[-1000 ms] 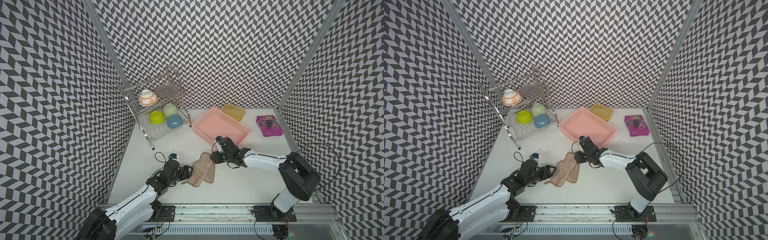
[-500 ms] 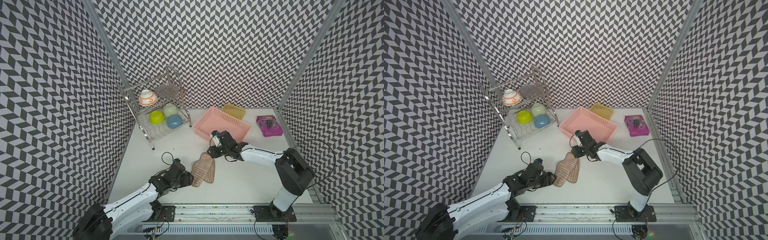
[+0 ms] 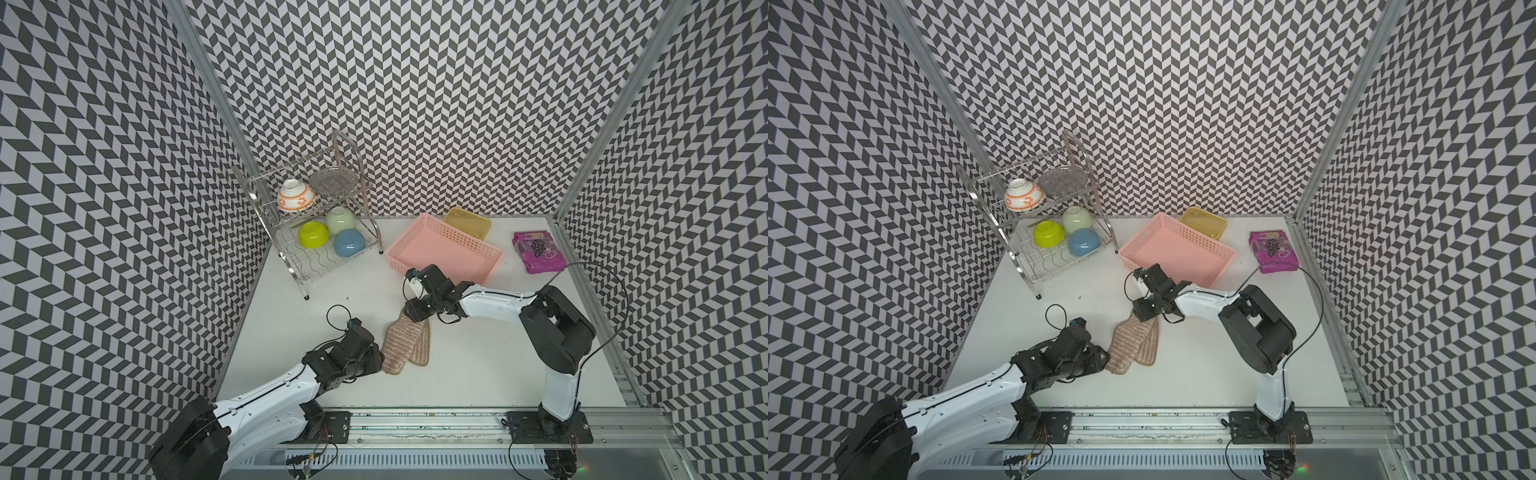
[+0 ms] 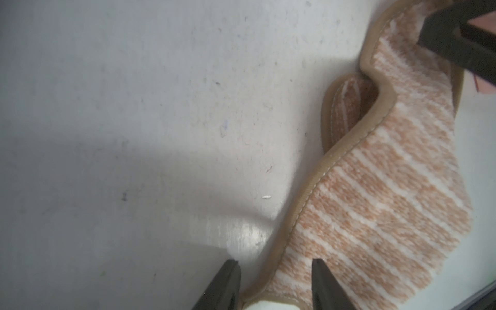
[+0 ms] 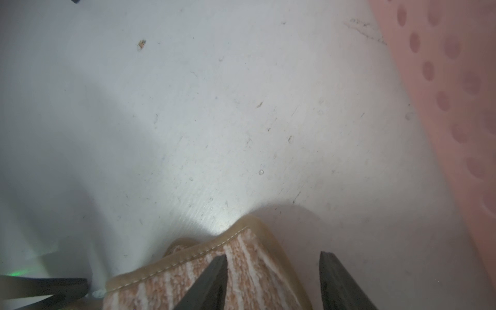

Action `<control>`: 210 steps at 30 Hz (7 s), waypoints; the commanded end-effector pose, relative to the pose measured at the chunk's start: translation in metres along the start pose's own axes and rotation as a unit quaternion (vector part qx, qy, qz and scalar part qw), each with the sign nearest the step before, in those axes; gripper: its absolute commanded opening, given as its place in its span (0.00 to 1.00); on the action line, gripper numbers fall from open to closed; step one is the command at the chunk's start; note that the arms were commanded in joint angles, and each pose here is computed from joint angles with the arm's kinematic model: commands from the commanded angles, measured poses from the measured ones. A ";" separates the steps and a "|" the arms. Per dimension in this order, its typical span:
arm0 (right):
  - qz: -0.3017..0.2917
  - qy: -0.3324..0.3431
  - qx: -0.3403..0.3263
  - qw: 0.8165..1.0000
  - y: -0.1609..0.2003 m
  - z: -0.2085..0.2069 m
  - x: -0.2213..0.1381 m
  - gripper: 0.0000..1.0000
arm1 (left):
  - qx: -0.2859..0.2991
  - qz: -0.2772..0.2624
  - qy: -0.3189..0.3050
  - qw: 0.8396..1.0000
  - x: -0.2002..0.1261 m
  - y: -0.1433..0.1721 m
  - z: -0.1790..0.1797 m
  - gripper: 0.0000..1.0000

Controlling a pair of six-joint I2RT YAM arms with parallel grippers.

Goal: Fold the square dishcloth
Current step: Flatten out the cleaning item at the center of the board.

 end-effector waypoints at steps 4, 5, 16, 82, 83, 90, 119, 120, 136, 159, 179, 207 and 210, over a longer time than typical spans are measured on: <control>-0.007 0.005 -0.013 1.000 -0.007 0.002 0.007 0.58 | -0.004 0.008 -0.019 1.000 0.001 0.006 0.010 0.26; -0.008 0.005 -0.015 1.000 -0.008 0.003 0.008 0.58 | -0.005 0.007 -0.018 1.000 0.001 0.006 0.009 0.23; -0.003 0.021 -0.035 0.999 -0.017 0.009 0.020 0.59 | -0.001 -0.004 -0.024 1.000 -0.003 0.000 0.007 0.00; -0.183 0.038 0.017 0.982 -0.063 0.025 -0.115 0.00 | 0.053 -0.122 -0.004 0.991 -0.051 -0.030 -0.039 0.00; -0.190 0.038 0.016 0.981 -0.064 0.025 -0.120 0.00 | 0.056 -0.143 0.011 0.988 -0.061 -0.038 -0.048 0.00; -0.248 0.026 0.001 0.968 -0.079 0.037 -0.168 0.00 | 0.081 -0.276 0.106 0.952 -0.136 -0.086 -0.102 0.00; -0.213 -0.056 0.060 0.974 -0.019 0.060 -0.206 0.00 | 0.105 -0.295 0.156 0.937 -0.187 -0.091 -0.114 0.00; -0.201 -0.045 0.067 0.976 -0.018 0.054 -0.192 0.00 | 0.107 -0.306 0.152 0.934 -0.183 -0.094 -0.116 0.00; -0.166 0.106 0.102 0.975 -0.056 -0.035 -0.080 0.00 | 0.147 -0.363 0.113 0.913 -0.089 -0.202 -0.128 0.00; -0.136 0.110 0.111 0.978 -0.045 -0.055 -0.076 0.54 | 0.059 -0.296 0.026 0.953 -0.052 -0.209 -0.066 0.60; -0.064 0.057 0.096 0.992 0.056 0.010 -0.074 0.48 | 0.011 -0.114 0.044 0.992 0.003 -0.082 -0.019 0.56; 0.031 0.062 0.143 0.987 0.156 0.022 -0.099 0.30 | 0.007 -0.180 0.088 0.980 -0.032 -0.100 -0.044 0.53; -0.011 0.083 0.135 0.987 0.125 0.017 -0.111 0.37 | 0.019 -0.199 0.079 0.977 -0.033 -0.114 -0.053 0.56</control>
Point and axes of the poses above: each gripper's point midway between its finger pads, its own x axis out along the fingers, its own z axis along the line the jaws close on, y = z × x, the point moved 1 cm from there along -x, back along the fingers, and after that the axes turned 12 degrees about -x, right-handed, at the moved point
